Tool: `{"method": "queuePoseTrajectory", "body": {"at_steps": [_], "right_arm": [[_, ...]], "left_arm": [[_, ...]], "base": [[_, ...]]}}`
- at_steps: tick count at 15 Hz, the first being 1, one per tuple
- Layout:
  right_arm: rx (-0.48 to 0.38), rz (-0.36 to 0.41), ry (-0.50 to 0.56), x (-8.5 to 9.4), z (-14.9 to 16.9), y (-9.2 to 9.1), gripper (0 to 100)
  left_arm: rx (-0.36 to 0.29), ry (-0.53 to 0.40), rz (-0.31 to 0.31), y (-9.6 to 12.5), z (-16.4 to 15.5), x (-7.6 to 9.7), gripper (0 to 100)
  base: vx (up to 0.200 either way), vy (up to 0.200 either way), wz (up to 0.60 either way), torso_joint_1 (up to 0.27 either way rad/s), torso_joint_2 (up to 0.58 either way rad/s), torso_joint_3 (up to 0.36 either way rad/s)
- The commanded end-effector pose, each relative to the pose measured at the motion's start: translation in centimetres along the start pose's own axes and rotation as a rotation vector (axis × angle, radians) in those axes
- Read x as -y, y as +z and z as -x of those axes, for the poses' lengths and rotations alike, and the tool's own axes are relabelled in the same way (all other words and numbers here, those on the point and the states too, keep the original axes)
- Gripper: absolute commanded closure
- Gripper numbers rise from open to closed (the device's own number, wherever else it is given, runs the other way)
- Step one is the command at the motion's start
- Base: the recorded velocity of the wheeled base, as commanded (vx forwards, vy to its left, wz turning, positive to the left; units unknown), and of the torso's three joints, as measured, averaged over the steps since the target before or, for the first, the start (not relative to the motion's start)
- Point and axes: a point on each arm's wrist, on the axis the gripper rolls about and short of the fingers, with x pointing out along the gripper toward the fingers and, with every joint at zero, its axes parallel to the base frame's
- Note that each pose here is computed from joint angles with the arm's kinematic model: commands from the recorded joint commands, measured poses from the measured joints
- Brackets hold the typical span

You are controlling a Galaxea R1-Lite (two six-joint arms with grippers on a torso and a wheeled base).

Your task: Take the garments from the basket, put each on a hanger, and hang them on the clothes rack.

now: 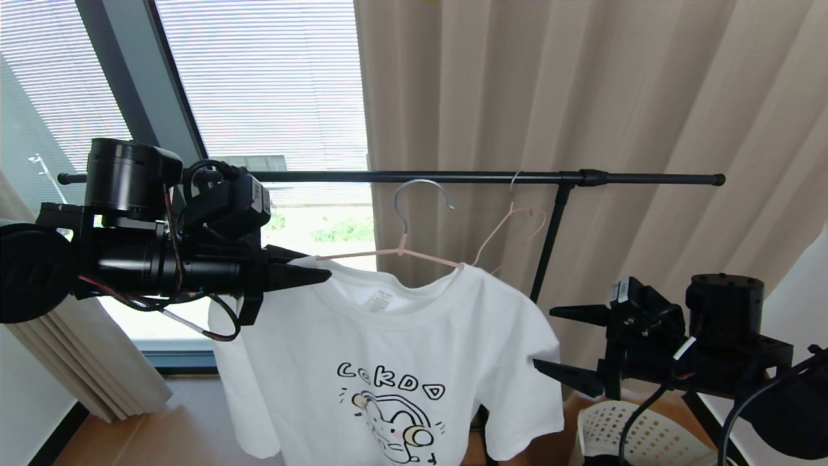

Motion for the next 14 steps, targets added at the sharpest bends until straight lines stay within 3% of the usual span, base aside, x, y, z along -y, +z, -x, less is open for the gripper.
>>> {"method": "queuePoseTrajectory", "body": {"at_steps": [1,4,5,14], "right_arm": [[-0.023,-0.024,0.01,0.3,-0.7,-1.0,0],[-0.031,-0.03,0.011,0.6,-1.3,-1.9,0],[-0.033,-0.03,0.007,0.6,-1.4,-2.0,100],[0.0,-0.017,-0.084,2.6,-0.1,-1.5,100]], "left_arm": [[0.003,0.003,-0.004,0.2,0.2,0.1,100],[0.0,0.0,0.0,0.0,0.1,0.2,100],[0.0,0.0,0.0,0.0,0.1,0.2,100],[0.012,0.005,0.013,-0.4,1.0,0.0,100]], "base": [[0.0,0.0,0.0,0.0,0.0,0.0],[0.0,0.0,0.0,0.0,0.0,0.0],[0.0,0.0,0.0,0.0,0.0,0.0],[0.0,0.0,0.0,0.0,0.0,0.0]]}}
